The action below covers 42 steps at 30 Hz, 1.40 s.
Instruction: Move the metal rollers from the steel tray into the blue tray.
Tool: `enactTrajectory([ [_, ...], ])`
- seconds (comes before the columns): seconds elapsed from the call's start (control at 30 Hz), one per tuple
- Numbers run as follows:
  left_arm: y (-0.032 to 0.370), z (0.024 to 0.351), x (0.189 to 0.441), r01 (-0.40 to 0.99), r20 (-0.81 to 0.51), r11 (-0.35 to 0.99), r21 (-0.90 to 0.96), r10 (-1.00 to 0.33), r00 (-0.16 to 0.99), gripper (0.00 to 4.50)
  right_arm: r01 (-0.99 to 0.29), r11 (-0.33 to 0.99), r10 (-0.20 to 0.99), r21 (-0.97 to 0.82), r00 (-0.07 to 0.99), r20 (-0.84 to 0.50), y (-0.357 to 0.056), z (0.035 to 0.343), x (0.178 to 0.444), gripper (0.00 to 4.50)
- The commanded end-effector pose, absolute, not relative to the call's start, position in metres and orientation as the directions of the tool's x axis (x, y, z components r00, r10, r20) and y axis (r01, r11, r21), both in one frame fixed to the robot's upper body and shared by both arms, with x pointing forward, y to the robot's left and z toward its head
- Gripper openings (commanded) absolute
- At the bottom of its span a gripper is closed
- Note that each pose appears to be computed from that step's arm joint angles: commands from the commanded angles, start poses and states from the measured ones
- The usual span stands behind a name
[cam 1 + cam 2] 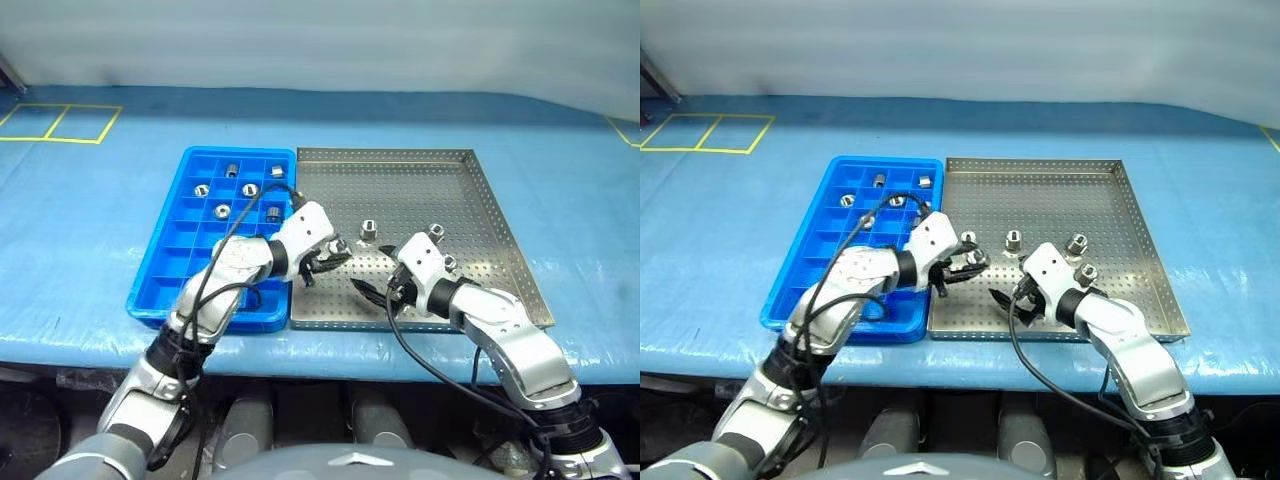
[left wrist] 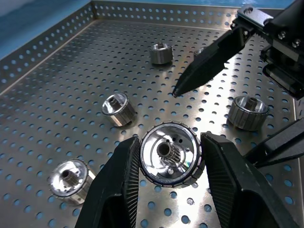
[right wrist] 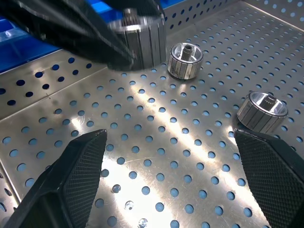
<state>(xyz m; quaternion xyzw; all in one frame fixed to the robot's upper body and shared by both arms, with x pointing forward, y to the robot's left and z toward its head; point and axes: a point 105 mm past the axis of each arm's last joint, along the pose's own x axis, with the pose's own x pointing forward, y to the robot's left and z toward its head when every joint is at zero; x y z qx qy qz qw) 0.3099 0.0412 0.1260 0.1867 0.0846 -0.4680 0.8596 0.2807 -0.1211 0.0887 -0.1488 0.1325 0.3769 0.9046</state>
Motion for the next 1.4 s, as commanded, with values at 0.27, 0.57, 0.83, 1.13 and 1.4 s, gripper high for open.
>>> enactTrajectory([
  [0.27,0.171,0.161,0.327,0.185,-0.159,0.927,0.326,-0.139,0.977,1.71,-0.775,0.598,0.716,-0.203,0.631,-0.298,-0.106,0.104,0.288,4.5],
  [0.57,0.207,0.13,0.328,-0.076,-0.209,0.961,0.266,0.135,0.969,1.71,-0.786,0.587,0.73,-0.194,0.618,-0.293,-0.1,0.105,0.292,4.5],
  [0.83,0.201,0.11,0.346,-0.056,-0.252,0.98,0.19,0.103,0.962,1.71,-0.776,0.6,0.718,-0.197,0.63,-0.295,-0.104,0.102,0.289,4.5],
  [1.13,0.184,0.121,0.351,0.012,-0.193,0.985,0.173,0.022,0.981,3.33,-0.755,0.622,0.698,-0.205,0.654,-0.291,-0.108,0.102,0.286,4.5],
  [1.4,0.082,0.182,0.339,0.557,0.085,0.831,-0.009,-0.554,0.828,3.96,-0.73,0.648,0.674,-0.217,0.682,-0.283,-0.116,0.106,0.284,4.5],
])
